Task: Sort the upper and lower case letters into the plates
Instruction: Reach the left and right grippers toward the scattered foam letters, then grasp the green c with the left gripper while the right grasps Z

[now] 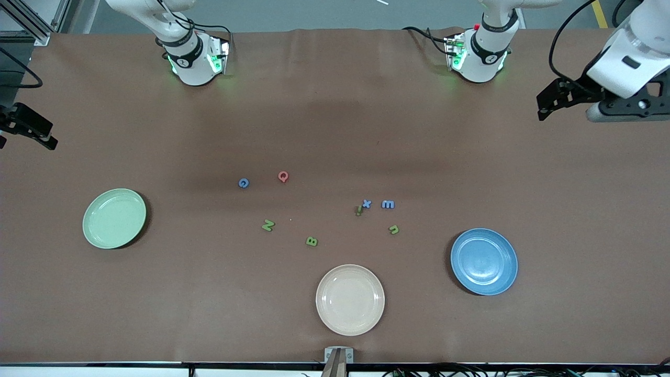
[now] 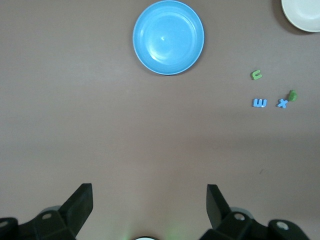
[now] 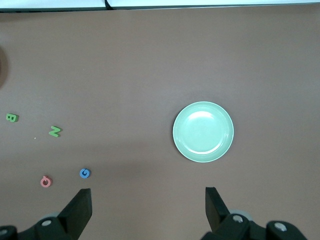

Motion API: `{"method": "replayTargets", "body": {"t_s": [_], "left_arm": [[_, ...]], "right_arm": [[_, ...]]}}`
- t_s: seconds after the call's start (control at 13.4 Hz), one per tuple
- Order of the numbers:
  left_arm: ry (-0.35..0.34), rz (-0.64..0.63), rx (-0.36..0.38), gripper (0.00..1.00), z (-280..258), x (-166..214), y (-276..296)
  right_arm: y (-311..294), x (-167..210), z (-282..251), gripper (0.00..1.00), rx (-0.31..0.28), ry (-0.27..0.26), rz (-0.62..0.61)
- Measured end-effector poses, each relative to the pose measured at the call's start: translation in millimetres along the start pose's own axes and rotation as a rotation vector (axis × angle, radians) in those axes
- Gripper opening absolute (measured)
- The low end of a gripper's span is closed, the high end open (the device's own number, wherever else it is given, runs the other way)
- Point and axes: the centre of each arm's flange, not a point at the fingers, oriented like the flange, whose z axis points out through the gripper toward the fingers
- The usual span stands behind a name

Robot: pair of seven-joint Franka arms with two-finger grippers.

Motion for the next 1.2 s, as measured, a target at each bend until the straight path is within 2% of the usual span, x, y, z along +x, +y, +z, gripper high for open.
{"method": "replayTargets", "body": {"t_s": [0.15,0.37,0.75,0.97,1.12,1.2], "left_arm": [[-0.006,0.044,-0.002,1.00,23,14,36],[0.004,-0.012,-0.028,1.00,78,34,110],[0.021,-0.058,-0.129,1.00,228,46,216],[0.061,-0.086,-0.082,0.98,307,46,256],[0.075,-0.121,-0.071,0.98,352,41,278],[0.070,-0.131,-0.065,0.91,370,37,287]], "right_arm": [[-1,1,3,1.00,0.000,-0.006,-0.001],[-4,5,13,1.00,0.000,-0.023,-0.006],[-43,27,70,1.00,-0.001,-0.110,-0.066],[-87,42,118,1.00,0.026,-0.150,-0.073],[-135,52,165,1.00,0.038,-0.160,0.023],[-167,53,192,1.00,0.036,-0.158,0.068]]}}
